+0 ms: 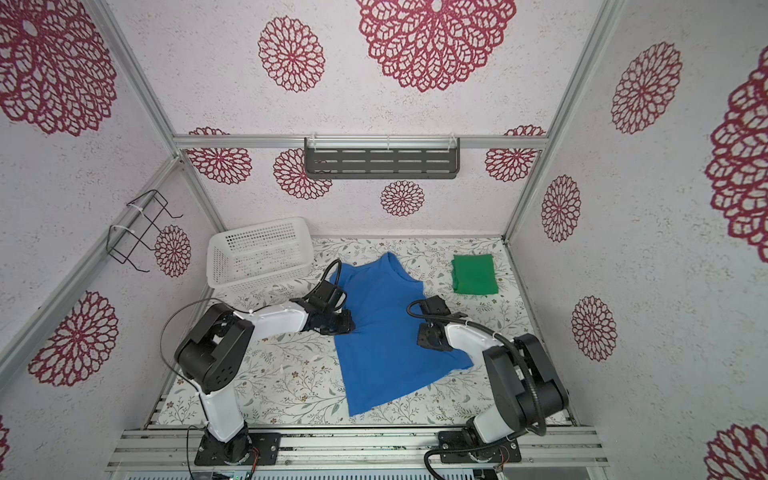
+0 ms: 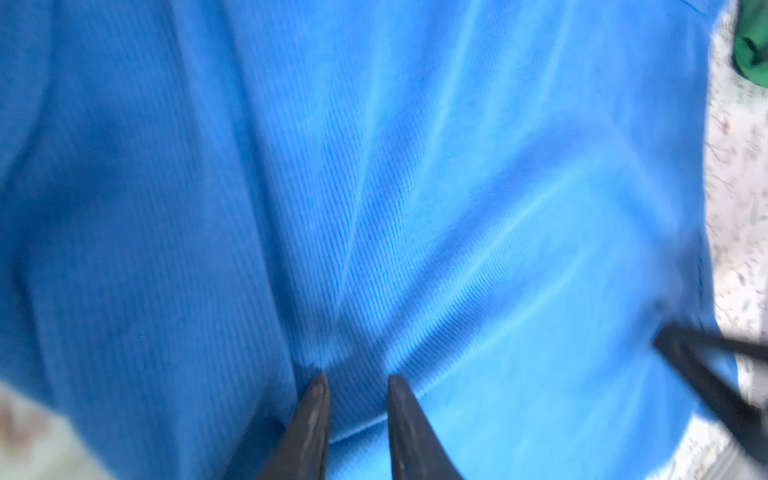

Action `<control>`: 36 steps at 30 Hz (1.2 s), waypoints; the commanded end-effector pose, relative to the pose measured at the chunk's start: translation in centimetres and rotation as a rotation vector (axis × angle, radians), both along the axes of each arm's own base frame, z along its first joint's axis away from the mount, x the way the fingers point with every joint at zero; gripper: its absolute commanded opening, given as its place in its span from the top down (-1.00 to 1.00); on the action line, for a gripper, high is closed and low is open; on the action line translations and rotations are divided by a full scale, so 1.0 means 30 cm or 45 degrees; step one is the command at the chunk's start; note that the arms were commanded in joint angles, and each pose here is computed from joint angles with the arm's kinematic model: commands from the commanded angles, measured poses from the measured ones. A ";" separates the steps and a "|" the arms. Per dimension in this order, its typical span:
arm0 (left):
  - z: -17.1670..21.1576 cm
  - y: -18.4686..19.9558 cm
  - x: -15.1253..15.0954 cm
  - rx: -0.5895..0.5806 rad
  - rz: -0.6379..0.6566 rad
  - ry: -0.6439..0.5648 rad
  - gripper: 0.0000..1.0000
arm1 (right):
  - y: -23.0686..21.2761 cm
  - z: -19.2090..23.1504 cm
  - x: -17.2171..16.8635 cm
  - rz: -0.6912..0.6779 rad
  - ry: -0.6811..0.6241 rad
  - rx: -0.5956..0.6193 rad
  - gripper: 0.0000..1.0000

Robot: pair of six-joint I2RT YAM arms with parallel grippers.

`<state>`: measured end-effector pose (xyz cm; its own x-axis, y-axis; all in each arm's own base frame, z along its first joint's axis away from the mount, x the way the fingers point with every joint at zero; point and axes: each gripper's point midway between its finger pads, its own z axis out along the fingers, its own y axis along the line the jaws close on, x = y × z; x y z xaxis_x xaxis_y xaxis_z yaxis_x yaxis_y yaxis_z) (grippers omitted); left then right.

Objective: Fold and stack the tank tops

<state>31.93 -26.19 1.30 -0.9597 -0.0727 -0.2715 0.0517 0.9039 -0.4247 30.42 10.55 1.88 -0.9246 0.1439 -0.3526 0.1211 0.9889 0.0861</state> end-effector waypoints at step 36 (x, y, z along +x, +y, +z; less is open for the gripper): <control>0.196 0.457 -0.219 -0.002 0.472 -0.004 0.51 | 0.028 0.106 -0.235 0.062 0.154 0.021 0.41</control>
<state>23.19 -11.28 5.78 -0.8768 -0.4212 -0.2319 -0.3220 0.8726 -0.3673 24.88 11.80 4.12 -0.9720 0.0217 -0.2340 0.0012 0.9962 0.0872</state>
